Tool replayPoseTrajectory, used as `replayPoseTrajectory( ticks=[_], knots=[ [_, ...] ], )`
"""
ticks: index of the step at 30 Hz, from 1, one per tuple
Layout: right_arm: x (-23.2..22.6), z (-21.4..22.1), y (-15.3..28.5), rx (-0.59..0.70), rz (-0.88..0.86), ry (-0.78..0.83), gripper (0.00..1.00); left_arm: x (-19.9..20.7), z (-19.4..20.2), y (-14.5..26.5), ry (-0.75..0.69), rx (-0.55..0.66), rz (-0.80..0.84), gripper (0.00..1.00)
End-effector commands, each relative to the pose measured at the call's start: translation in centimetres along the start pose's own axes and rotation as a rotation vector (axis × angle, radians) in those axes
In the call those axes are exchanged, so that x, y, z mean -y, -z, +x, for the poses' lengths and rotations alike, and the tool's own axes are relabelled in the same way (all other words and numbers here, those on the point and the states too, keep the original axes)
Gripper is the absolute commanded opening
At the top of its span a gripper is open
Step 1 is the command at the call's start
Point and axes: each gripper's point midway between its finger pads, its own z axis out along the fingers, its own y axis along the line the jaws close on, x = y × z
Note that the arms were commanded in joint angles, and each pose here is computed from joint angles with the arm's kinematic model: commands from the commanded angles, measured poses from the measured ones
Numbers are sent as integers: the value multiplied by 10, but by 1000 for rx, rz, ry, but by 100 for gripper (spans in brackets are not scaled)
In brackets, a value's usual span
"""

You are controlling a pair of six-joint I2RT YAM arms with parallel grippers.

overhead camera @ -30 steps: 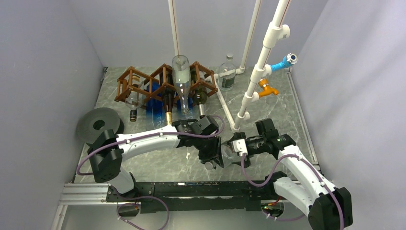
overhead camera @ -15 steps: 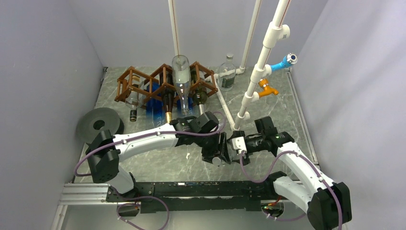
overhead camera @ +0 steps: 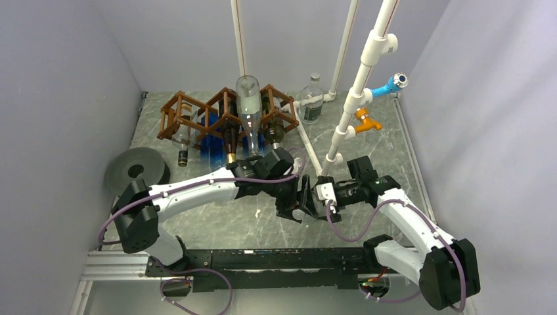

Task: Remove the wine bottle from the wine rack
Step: Place the wine bottle at the corner of the board.

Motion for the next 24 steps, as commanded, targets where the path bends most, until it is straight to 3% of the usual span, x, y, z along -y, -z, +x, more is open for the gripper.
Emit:
replayPoseTrajectory(
  ticks=[1, 24],
  knots=[
    [-30, 10, -4, -22, -93, -123, 93, 48, -6, 24, -114, 39, 210, 71],
    [-28, 17, 9, -3, -57, -201, 99, 40, -11, 24, -204, -9, 298, 82]
  ],
)
